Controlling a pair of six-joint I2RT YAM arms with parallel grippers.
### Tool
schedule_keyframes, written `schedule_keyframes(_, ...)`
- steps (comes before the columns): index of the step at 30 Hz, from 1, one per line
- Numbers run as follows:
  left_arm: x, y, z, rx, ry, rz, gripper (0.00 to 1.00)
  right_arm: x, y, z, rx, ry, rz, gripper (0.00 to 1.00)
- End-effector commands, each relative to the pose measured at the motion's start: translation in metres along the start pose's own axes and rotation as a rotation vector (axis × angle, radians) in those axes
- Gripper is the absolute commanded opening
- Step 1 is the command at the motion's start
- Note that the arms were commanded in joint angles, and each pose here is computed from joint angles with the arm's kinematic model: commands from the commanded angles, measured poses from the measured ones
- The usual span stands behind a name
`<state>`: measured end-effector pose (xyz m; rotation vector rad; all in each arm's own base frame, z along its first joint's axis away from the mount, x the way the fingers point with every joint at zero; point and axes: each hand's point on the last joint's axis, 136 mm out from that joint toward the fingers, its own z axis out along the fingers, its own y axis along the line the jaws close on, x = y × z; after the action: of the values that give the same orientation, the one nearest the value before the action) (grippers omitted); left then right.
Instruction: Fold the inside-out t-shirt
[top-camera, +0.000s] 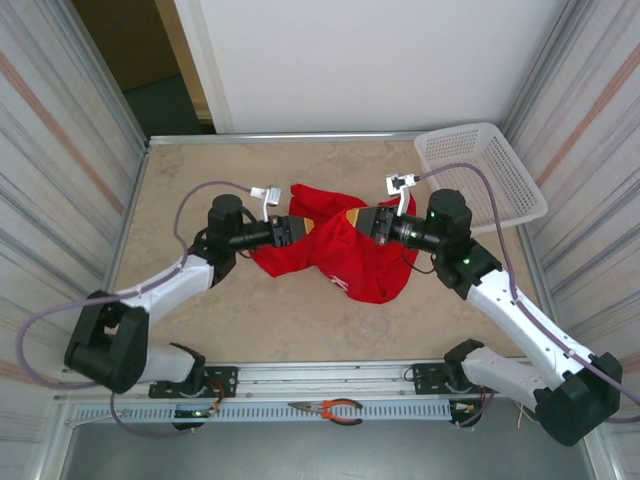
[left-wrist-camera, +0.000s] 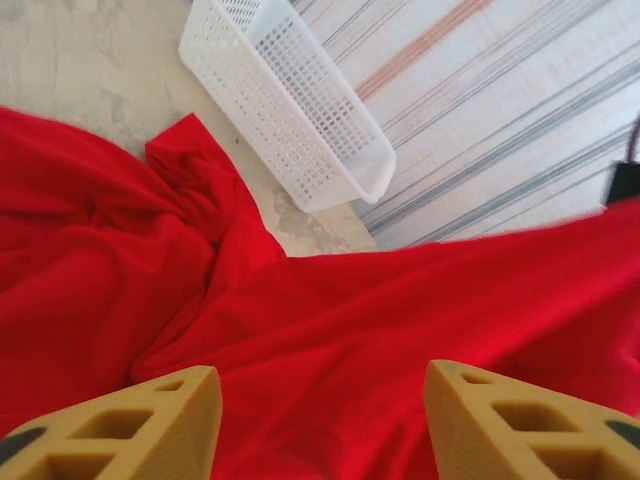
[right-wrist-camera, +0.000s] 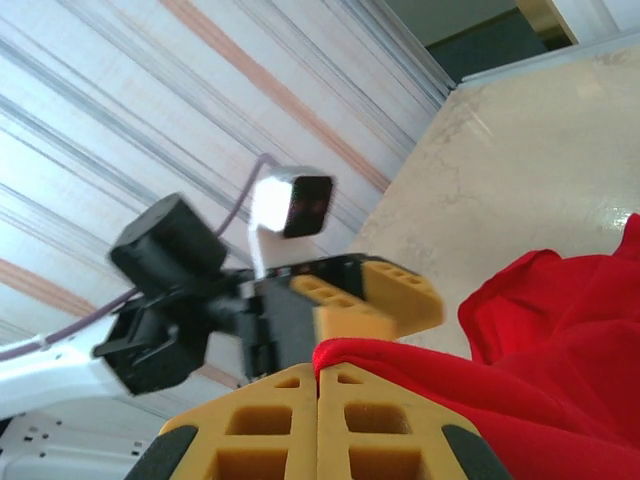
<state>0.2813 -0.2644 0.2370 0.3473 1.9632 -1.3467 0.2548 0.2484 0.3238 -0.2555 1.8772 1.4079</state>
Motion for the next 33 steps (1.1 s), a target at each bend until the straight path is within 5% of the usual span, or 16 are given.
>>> schedule_keyframes(1, -0.003, -0.025, -0.012, -0.044, -0.061, 0.130, 0.59, -0.005, 0.010, 0.000, -0.062, -0.016, 0.015, 0.00)
schedule_keyframes(7, 0.002, -0.052, 0.000, -0.012, -0.054, 0.198, 0.61, 0.001, 0.003, 0.004, -0.055, -0.002, 0.039, 0.00)
schedule_keyframes(24, -0.005, -0.048, 0.052, 0.004, 0.023, 0.250, 0.63, 0.013, 0.005, 0.004, -0.049, 0.021, 0.040, 0.00)
schedule_keyframes(27, 0.002, -0.059, 0.059, 0.096, 0.066, 0.247, 0.45, 0.011, -0.005, 0.002, -0.015, 0.009, 0.045, 0.00)
schedule_keyframes(30, 0.009, -0.072, 0.057, 0.187, 0.107, 0.238, 0.05, 0.004, -0.023, -0.004, 0.028, -0.017, 0.061, 0.00)
schedule_keyframes(33, 0.005, -0.093, 0.045, 0.299, 0.107, 0.220, 0.00, 0.004, -0.061, -0.007, 0.156, -0.024, 0.090, 0.00)
